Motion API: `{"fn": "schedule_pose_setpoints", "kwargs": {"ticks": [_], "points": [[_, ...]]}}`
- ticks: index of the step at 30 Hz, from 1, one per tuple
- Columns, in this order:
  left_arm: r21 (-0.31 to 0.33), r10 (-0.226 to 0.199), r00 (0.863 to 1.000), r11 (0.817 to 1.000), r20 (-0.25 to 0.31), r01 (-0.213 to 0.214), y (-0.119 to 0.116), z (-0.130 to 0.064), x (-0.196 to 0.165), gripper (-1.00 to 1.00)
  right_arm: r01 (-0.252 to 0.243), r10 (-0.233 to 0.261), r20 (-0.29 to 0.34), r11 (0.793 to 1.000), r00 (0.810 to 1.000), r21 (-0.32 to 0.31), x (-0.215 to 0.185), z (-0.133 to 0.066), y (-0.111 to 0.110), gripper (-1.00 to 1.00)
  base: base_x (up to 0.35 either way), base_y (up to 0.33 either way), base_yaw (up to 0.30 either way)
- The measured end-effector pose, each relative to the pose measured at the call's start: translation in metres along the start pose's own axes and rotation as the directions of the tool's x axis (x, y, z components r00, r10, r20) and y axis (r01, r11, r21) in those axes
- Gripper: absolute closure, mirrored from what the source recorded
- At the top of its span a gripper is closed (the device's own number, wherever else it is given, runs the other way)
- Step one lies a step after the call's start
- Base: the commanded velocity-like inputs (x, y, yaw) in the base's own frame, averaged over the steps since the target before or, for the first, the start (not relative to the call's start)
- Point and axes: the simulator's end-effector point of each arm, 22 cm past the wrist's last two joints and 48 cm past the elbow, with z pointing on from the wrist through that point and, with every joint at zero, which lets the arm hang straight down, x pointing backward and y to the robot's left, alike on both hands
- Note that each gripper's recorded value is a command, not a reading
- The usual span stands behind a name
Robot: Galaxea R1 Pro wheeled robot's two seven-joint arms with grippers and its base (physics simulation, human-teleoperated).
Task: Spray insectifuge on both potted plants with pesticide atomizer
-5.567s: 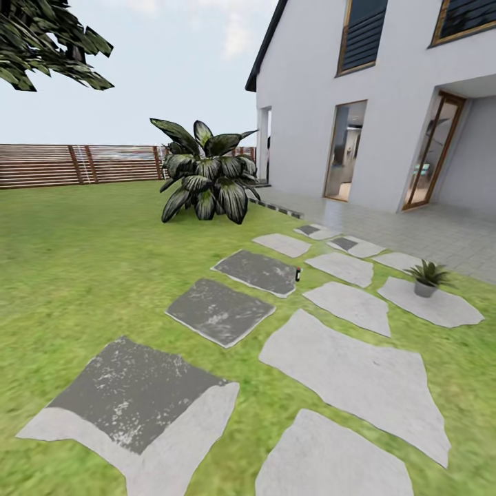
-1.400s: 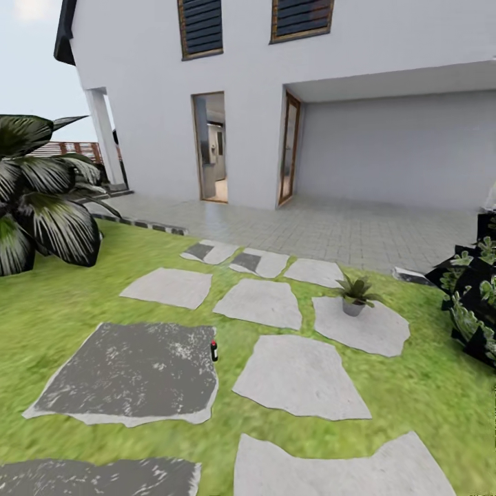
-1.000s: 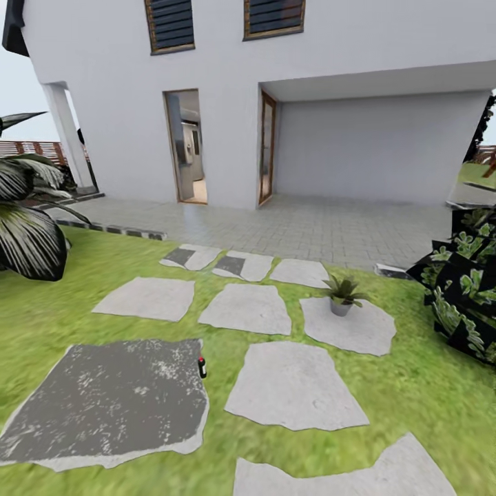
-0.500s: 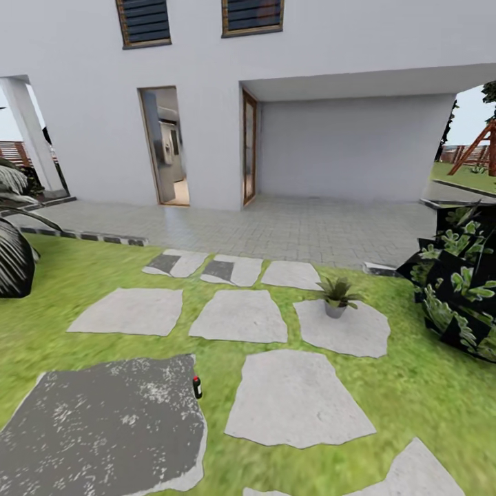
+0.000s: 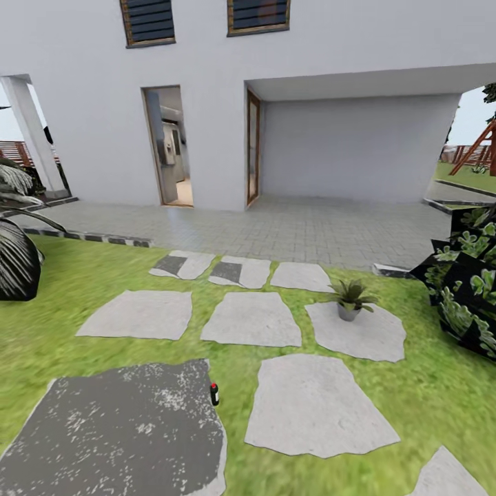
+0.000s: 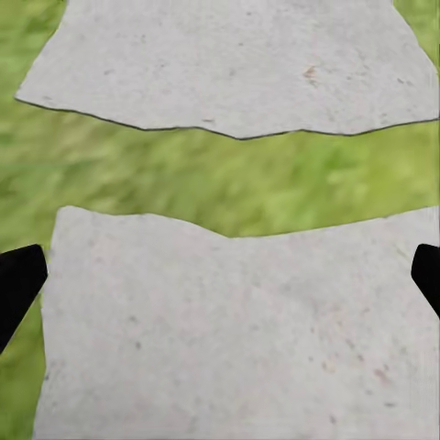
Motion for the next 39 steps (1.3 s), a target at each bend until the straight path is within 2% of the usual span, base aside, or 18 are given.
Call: {"fn": "schedule_pose_setpoints", "kwargs": {"ticks": [8,11,12,13,14,15,17,18,20,22,23,25,27,29,31,39], "points": [[0.015,0.013,1.000,1.000,0.018,-0.014,-0.008,0.002,-0.010,-1.00,0.005,-0.005,0.018,1.000,1.000,-0.007,-0.008,0.002,0.002,-1.00,0.001,0.300,0.000],[0.027,0.028,0.999,0.999,0.043,-0.030,-0.015,0.005,-0.024,-1.00,0.005,-0.004,0.076,1.000,0.997,-0.005,-0.036,0.006,0.002,-1.00,0.000,0.302,0.000],[0.030,0.034,0.997,0.999,0.066,-0.036,-0.017,0.009,-0.039,-1.00,0.005,-0.004,0.113,1.000,0.994,-0.004,-0.053,0.009,0.001,-1.00,0.059,0.270,0.000],[0.032,0.039,0.995,0.999,0.097,-0.042,-0.019,0.013,-0.061,-1.00,0.005,-0.004,0.155,1.000,0.988,-0.002,-0.075,0.012,0.001,-1.00,0.128,0.156,0.000],[0.031,0.042,0.988,0.998,0.152,-0.047,-0.020,0.023,-0.103,-1.00,0.005,-0.005,0.238,1.000,0.971,0.000,-0.121,0.018,0.000,-1.00,0.082,0.100,0.000],[0.029,0.041,0.979,0.998,0.202,-0.047,-0.021,0.030,-0.144,-1.00,0.004,-0.004,0.284,1.000,0.959,0.001,-0.148,0.021,-0.001,-1.00,0.052,0.064,0.000],[0.028,0.039,0.974,0.999,0.224,-0.046,-0.022,0.034,-0.171,-1.00,0.003,-0.003,0.338,1.000,0.941,0.003,-0.183,0.026,-0.002,-1.00,0.032,0.039,0.000],[0.028,0.037,0.971,0.999,0.237,-0.045,-0.023,0.038,-0.195,-1.00,0.001,-0.003,0.387,1.000,0.922,0.005,-0.219,0.032,-0.003,-1.00,0.014,0.017,0.000],[0.034,0.031,0.967,0.999,0.252,-0.041,-0.029,0.042,-0.229,-1.00,-0.002,-0.002,0.436,1.000,0.900,0.008,-0.269,0.040,-0.005,-1.00,0.005,0.006,0.000],[0.048,0.019,0.958,0.998,0.286,-0.035,-0.041,0.043,-0.270,-1.00,-0.008,0.003,0.412,1.000,0.911,0.013,-0.296,0.050,-0.008,-1.00,0.002,0.002,0.000],[0.052,0.017,0.957,0.998,0.290,-0.033,-0.044,0.043,-0.276,-1.00,-0.010,0.003,0.408,1.000,0.913,0.013,-0.301,0.052,-0.009,-1.00,0.001,0.001,0.000],[0.068,0.011,0.956,0.997,0.294,-0.033,-0.058,0.042,-0.287,-1.00,-0.012,0.005,0.419,1.000,0.908,0.016,-0.327,0.052,-0.011,-1.00,0.000,0.000,0.000],[0.076,0.030,0.955,0.996,0.296,-0.055,-0.069,0.041,-0.291,-1.00,-0.011,0.002,0.440,1.000,0.898,0.018,-0.347,0.049,-0.014,-1.00,0.000,0.000,0.000],[0.074,0.059,0.953,0.994,0.297,-0.085,-0.074,0.041,-0.292,-1.00,-0.008,-0.003,0.448,1.000,0.894,0.022,-0.354,0.047,-0.017,-1.00,0.000,0.000,0.000],[0.069,0.095,0.948,0.990,0.303,-0.121,-0.077,0.041,-0.291,-1.00,0.003,-0.021,0.449,0.999,0.893,0.040,-0.358,0.047,-0.029,-1.00,0.000,0.000,0.000],[0.068,0.112,0.944,0.988,0.311,-0.140,-0.079,0.040,-0.292,-1.00,0.015,-0.039,0.447,0.998,0.894,0.058,-0.358,0.046,-0.041,-1.00,0.067,0.000,0.000]]}}
